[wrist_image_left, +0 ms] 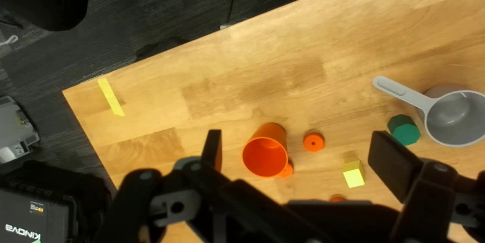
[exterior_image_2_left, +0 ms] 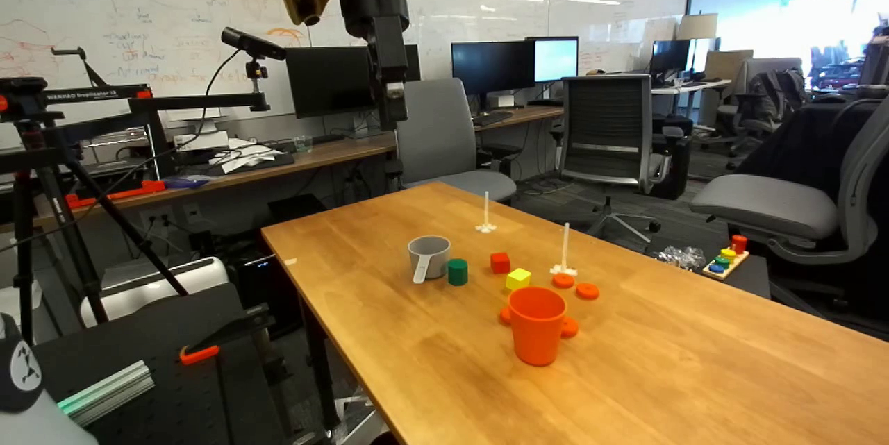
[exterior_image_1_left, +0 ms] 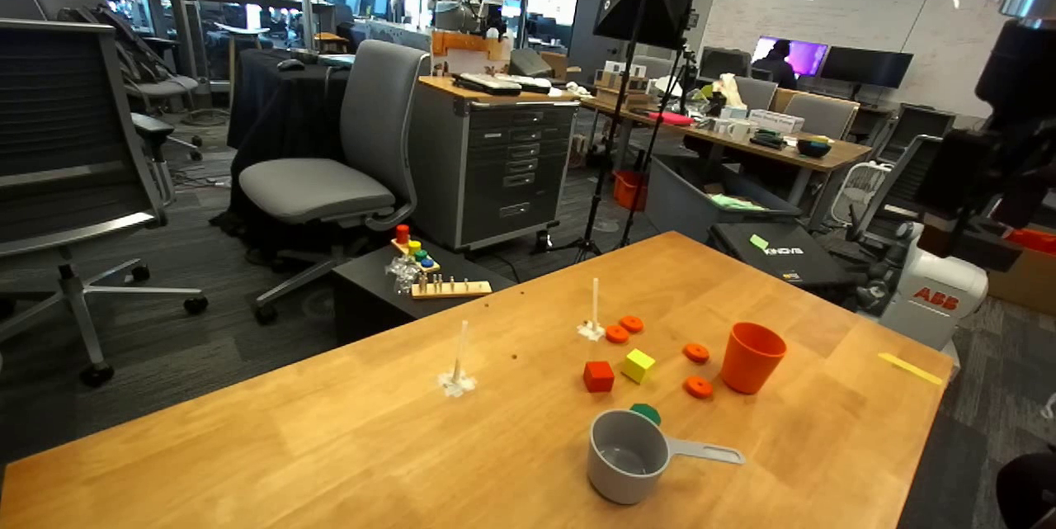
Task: Pick up the orange block and put it in the grey pot, then the yellow block and put it in the grey pot, then the green block and put it in the grey pot.
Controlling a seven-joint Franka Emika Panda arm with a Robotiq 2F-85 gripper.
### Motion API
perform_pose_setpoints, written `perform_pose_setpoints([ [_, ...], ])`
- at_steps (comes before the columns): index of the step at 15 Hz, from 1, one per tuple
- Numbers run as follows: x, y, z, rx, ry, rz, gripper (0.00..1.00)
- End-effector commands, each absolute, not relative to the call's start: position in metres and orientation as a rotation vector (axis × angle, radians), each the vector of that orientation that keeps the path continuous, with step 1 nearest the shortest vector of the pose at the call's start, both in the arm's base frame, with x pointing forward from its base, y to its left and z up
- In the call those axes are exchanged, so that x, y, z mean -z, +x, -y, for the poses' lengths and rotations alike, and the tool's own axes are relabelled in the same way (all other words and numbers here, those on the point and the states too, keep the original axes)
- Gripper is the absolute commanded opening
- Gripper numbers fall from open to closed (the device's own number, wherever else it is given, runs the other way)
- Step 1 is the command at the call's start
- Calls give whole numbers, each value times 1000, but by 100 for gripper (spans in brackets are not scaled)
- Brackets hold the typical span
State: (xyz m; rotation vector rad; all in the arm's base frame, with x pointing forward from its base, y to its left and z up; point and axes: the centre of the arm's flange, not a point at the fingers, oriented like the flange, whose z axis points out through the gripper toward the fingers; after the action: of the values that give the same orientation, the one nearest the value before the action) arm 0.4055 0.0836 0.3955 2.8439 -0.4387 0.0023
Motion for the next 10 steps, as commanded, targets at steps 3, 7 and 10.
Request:
perform_pose_setpoints([
  [3, -430, 470, -93, -182, 2875, 451, 100],
  [7, -411, 525, -97, -161, 2876, 543, 100],
  [10, -370, 549, -106, -37, 2897, 605, 100],
])
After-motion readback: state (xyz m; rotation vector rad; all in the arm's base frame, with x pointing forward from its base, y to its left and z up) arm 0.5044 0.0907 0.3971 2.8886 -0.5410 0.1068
